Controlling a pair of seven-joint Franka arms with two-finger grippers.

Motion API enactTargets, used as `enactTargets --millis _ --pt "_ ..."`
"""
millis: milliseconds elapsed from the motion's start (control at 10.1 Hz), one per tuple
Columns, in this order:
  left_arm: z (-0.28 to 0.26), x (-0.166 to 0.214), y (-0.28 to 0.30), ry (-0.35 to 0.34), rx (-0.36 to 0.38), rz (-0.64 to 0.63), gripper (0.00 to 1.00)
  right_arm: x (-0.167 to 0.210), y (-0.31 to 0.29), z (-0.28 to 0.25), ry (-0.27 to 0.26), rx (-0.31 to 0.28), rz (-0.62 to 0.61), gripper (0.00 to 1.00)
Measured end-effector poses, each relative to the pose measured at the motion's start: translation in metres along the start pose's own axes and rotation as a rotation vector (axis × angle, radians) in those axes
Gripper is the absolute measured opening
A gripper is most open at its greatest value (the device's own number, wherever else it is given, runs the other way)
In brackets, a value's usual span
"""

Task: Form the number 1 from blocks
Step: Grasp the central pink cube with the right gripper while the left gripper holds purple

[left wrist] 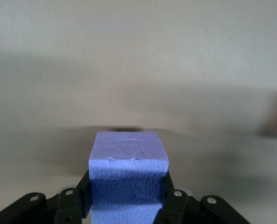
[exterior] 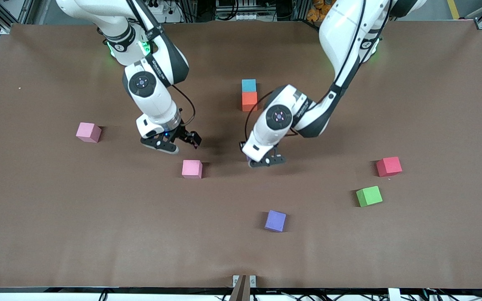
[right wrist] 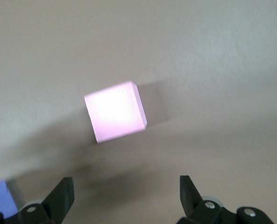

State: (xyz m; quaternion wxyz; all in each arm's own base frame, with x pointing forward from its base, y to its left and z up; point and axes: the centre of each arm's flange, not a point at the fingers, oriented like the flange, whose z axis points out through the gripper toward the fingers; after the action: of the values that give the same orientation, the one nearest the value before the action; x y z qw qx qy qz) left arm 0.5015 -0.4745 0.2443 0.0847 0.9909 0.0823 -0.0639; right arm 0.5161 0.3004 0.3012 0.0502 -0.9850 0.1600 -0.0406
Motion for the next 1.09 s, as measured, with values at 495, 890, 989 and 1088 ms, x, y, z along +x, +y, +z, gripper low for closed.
enactTargets --millis 495,890,989,1088 --pt "0.026 -0.085 0.013 -0.077 0.086 0.032 0.54 0.044 -0.019 0.03 0.038 0.005 -0.029 1.0" --pt "0.042 -0.106 0.007 -0.084 0.133 0.084 0.54 0.05 -0.018 0.067 0.067 0.01 -0.081 1.0" --pt "0.045 -0.107 0.004 -0.077 0.143 0.1 0.54 0.05 -0.016 0.07 0.065 0.005 -0.099 1.0" --pt "0.045 -0.108 0.004 -0.074 0.142 0.107 0.54 0.051 -0.015 0.07 0.065 0.005 -0.108 1.0"
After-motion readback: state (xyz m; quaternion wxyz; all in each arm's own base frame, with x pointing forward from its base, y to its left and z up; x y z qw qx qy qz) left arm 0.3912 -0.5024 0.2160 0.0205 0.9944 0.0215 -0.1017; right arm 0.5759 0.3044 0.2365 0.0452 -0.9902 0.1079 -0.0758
